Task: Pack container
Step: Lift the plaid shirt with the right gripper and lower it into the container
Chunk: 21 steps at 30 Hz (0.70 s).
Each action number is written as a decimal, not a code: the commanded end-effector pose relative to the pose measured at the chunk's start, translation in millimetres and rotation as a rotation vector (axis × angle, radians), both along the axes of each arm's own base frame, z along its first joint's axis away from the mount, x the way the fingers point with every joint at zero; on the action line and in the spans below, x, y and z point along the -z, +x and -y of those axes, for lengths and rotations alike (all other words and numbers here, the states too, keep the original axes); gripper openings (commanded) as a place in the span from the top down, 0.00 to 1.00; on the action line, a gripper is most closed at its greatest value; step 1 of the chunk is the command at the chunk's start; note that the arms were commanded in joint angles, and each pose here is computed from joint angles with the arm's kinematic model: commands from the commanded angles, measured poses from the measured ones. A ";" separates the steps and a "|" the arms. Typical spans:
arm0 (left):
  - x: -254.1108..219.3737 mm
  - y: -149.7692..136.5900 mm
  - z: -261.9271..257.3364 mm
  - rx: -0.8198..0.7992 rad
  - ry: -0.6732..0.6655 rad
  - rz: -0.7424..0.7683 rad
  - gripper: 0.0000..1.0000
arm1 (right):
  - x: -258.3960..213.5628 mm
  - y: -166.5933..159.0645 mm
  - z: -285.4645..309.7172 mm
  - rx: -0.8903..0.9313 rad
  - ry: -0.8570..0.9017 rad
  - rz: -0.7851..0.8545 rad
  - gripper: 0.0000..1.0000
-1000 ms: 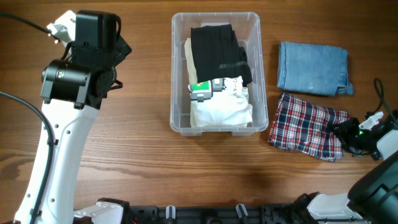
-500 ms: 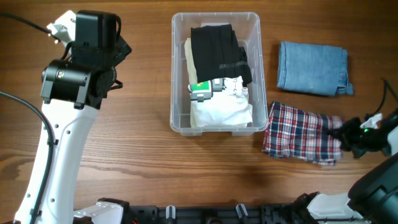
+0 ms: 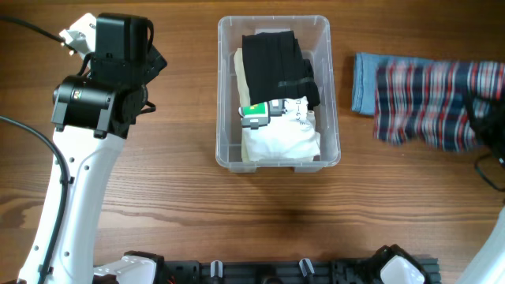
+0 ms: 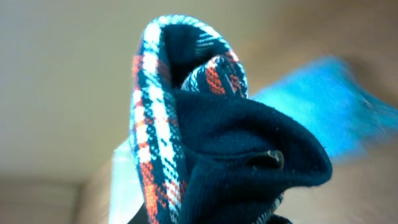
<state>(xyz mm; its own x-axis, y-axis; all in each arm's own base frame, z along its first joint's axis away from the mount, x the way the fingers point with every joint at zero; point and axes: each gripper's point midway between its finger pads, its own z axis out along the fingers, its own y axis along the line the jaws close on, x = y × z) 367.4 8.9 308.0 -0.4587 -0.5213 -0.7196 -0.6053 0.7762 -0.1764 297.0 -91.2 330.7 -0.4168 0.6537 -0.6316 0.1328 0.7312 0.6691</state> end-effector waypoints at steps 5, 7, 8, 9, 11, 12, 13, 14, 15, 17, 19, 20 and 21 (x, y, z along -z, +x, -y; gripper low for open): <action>-4.9 -2.3 -4.4 -0.016 0.009 0.014 0.00 | -95.3 25.1 -131.1 -0.388 0.052 0.287 0.96; -4.9 -2.3 -4.4 -0.016 0.009 0.014 0.00 | -97.9 42.2 -155.4 -0.400 0.022 0.288 0.95; -4.9 -2.3 -4.4 -0.016 0.009 0.014 0.00 | -97.0 50.6 -166.2 -0.403 0.010 0.284 0.96; -4.9 -2.3 -4.4 -0.016 0.009 0.014 0.00 | -95.5 57.3 -173.4 -0.402 -0.002 0.281 0.96; -4.9 -2.3 -4.4 -0.016 0.009 0.014 0.00 | -84.4 79.7 -190.3 -0.376 -0.058 0.252 0.96; -4.9 -2.3 -4.4 -0.016 0.009 0.014 0.00 | -77.5 88.8 -197.6 -0.369 -0.080 0.234 0.96; -4.9 -2.3 -4.4 -0.016 0.009 0.014 0.00 | -69.3 97.4 -204.7 -0.364 -0.104 0.212 0.96; -4.9 -2.3 -4.4 -0.016 0.009 0.014 0.00 | -60.0 106.4 -210.7 -0.354 -0.128 0.186 0.95; -4.9 -2.3 -4.4 -0.016 0.009 0.014 0.00 | -52.1 113.4 -213.7 -0.337 -0.144 0.161 0.96; -4.9 -2.3 -4.4 -0.016 0.009 0.014 0.00 | -30.6 131.5 -216.7 -0.270 -0.190 0.096 0.96; -4.9 -2.3 -4.4 -0.016 0.009 0.014 0.00 | -14.4 146.7 -219.0 -0.197 -0.211 0.060 0.96; -4.9 -2.3 -4.4 -0.016 0.009 0.014 0.00 | -8.5 153.2 -221.5 -0.174 -0.205 0.051 0.96; -4.9 -2.3 -4.4 -0.016 0.009 0.014 0.00 | -3.6 159.0 -225.4 -0.166 -0.184 0.046 0.96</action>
